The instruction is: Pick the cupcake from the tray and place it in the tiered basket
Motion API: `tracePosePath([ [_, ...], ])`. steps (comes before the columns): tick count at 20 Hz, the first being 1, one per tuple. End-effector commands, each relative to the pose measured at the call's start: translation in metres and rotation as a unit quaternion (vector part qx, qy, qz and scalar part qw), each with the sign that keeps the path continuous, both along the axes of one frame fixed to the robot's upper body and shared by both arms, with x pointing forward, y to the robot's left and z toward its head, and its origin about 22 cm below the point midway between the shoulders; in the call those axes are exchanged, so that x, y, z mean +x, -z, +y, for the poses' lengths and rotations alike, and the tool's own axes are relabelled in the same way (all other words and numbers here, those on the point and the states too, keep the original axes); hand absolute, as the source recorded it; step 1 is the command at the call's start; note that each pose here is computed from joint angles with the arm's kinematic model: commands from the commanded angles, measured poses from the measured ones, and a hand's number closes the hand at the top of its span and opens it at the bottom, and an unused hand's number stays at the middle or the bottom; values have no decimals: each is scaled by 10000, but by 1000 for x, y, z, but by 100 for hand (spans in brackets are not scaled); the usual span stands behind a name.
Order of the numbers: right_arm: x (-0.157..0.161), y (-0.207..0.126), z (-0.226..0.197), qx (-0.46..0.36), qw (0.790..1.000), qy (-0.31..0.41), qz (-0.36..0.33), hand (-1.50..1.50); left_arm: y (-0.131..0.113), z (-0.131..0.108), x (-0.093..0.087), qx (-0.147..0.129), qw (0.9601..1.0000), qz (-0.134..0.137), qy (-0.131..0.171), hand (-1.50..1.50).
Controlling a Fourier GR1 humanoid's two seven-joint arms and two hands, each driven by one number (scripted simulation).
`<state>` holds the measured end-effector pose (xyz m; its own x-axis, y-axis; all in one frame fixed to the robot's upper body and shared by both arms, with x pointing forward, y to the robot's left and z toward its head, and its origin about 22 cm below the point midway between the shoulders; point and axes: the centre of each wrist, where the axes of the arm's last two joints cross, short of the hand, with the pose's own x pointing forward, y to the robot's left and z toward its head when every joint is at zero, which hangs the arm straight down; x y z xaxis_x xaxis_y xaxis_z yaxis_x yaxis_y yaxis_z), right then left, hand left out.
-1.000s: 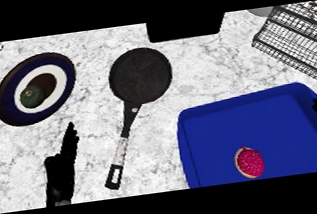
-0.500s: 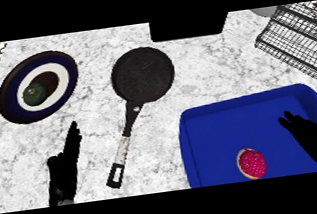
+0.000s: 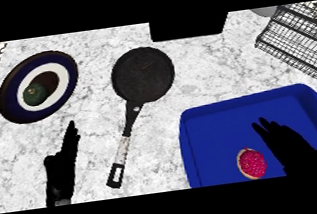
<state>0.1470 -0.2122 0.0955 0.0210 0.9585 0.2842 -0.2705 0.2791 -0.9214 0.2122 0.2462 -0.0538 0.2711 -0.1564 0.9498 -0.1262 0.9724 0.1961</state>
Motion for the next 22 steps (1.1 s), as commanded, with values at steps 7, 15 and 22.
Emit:
tracePosePath([
  [7, 9, 28, 18, -532, 9973, 32, 502, -150, 2, 5, -10, 26, 9999, -96, 51, 0],
  [15, 25, 13, 20, -713, 9932, 122, 917, -150, -6, -10, 10, -78, 9999, 15, -74, 0],
  [22, 39, 43, 12, -811, 9911, 200, 1033, -150, -3, -5, 5, -31, 10000, 62, -60, 0],
])
